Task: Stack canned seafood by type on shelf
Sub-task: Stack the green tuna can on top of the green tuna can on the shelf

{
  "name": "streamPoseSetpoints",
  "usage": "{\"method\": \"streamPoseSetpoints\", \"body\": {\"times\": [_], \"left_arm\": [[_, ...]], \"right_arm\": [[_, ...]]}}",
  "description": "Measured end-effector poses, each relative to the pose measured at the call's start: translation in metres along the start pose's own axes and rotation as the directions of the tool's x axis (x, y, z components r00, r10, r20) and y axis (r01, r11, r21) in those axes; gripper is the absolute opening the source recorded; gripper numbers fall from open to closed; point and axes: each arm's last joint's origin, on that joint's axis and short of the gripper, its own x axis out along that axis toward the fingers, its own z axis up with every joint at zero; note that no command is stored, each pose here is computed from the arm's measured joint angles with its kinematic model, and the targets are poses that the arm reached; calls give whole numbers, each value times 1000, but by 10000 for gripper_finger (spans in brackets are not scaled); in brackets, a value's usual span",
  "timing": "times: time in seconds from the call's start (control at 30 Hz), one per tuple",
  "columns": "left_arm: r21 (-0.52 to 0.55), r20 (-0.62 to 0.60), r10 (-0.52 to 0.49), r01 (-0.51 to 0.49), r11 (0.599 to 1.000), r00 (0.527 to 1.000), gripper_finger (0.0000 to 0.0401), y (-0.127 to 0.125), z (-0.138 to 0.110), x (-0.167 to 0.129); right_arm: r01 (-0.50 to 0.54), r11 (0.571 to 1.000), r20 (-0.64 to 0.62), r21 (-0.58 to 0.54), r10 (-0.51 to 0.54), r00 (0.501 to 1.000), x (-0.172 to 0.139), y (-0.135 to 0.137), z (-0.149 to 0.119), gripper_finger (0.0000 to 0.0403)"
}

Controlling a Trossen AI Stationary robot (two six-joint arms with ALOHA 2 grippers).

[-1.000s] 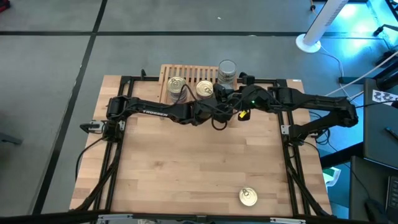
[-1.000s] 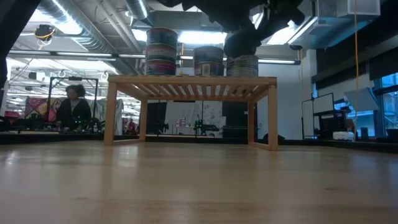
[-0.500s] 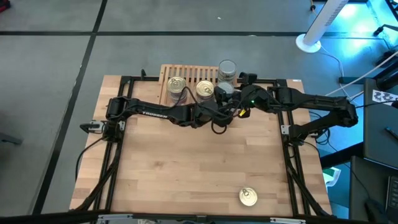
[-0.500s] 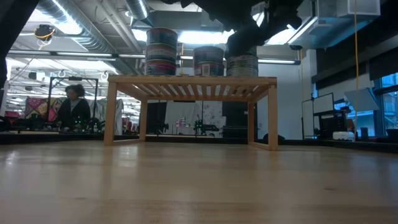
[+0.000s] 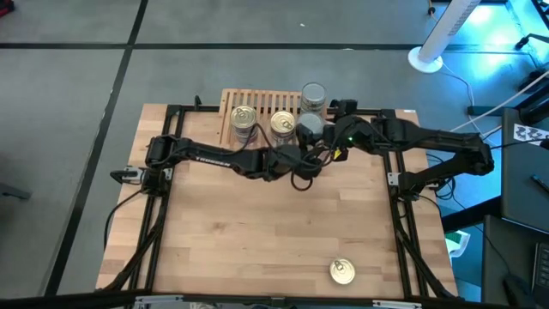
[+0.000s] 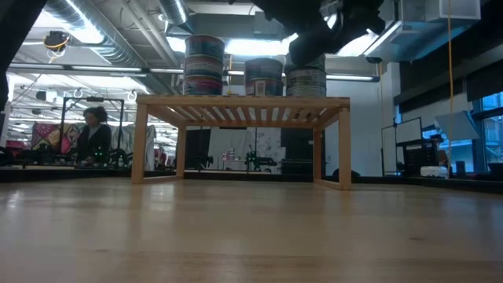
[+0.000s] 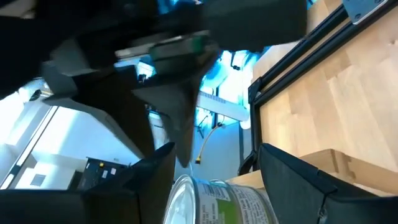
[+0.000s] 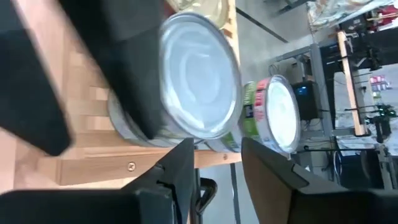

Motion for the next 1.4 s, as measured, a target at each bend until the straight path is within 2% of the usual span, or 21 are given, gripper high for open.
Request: {"method": "streamPoseSetpoints", "body": {"times": [0.17, 0.3, 0.4, 0.53, 0.63, 0.83, 0.97, 1.4], "left_arm": [[0, -8, 6, -6, 1000, 1000, 227, -1, 1, -1], [-25, -63, 41, -42, 999, 997, 227, 0, 1, -3], [-38, -94, 62, -66, 997, 994, 227, -3, 6, -8], [-26, -90, 44, -47, 999, 995, 227, -12, 15, -19], [-10, -107, 59, -60, 998, 993, 227, -15, 20, -25], [24, -224, 128, -126, 992, 966, 227, -8, 9, -17], [39, -254, 122, -116, 992, 960, 227, -6, 1, -12], [-4, -299, 133, -141, 990, 945, 227, 3, -15, 2]], "right_arm": [[35, 999, 7, 24, -35, 999, -8, -9, 3, 136], [40, 999, 5, 26, -40, 999, -11, -11, 4, 136], [27, 1000, -19, 6, -27, 999, -11, -10, 1, 136], [0, 1000, -63, -28, -2, 998, -11, -7, -4, 136], [-20, 1000, -81, -10, 19, 997, -12, -6, -6, 136], [-30, 1000, -94, 5, 30, 995, -12, -5, -8, 136], [-35, 999, -91, 5, 36, 995, -12, -5, -8, 136], [-34, 999, -90, 6, 35, 995, -12, -5, -8, 136]]}}
